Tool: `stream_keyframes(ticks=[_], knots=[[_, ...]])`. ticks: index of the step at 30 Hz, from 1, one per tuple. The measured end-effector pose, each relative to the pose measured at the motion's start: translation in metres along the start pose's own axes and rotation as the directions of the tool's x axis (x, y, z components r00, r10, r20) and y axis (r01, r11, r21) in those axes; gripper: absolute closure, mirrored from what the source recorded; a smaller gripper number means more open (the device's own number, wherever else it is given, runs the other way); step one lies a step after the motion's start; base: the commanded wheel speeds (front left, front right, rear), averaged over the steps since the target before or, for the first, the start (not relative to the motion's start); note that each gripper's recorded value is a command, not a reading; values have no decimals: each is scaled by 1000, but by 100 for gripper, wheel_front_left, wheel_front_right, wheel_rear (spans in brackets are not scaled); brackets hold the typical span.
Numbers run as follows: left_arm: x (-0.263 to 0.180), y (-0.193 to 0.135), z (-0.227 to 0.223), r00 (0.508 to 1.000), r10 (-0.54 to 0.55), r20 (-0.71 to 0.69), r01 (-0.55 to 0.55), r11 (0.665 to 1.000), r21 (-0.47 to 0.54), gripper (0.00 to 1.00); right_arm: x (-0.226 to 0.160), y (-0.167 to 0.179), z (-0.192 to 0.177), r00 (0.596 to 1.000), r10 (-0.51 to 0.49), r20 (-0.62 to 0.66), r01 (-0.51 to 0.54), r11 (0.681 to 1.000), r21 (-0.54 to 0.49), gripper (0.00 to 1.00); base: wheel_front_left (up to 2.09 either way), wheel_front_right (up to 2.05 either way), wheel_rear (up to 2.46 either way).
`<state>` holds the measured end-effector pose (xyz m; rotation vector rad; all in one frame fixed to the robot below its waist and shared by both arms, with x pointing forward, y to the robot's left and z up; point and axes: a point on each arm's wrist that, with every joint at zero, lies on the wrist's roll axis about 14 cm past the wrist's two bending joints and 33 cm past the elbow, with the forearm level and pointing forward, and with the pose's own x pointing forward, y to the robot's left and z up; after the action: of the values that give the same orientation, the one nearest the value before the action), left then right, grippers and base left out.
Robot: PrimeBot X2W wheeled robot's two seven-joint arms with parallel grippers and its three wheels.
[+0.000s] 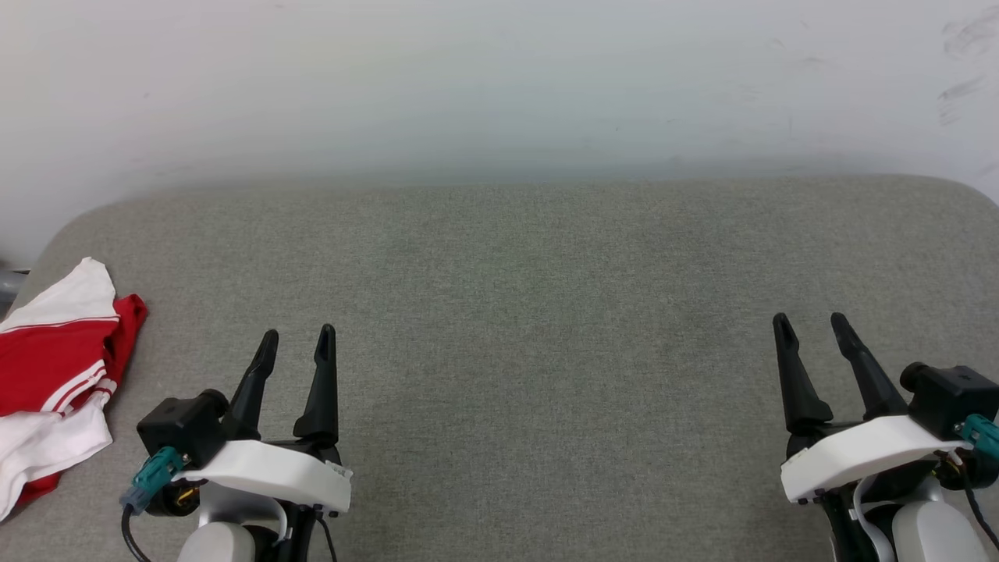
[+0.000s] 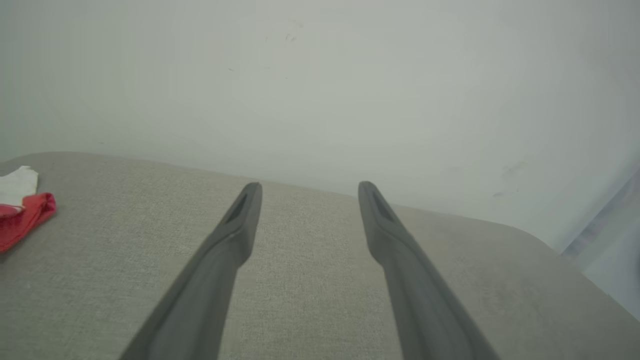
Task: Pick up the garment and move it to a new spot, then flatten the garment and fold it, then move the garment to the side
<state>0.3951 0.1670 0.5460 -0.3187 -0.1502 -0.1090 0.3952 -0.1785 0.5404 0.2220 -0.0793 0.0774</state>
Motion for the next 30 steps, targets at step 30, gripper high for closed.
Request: stream_keyframes(ticks=[30], knots=[[-2,-1,-9,1000,-26,-17,29,969,244,0,-5,-5,6,1000,-9,22,13,988,-153,0,0,0,0]])
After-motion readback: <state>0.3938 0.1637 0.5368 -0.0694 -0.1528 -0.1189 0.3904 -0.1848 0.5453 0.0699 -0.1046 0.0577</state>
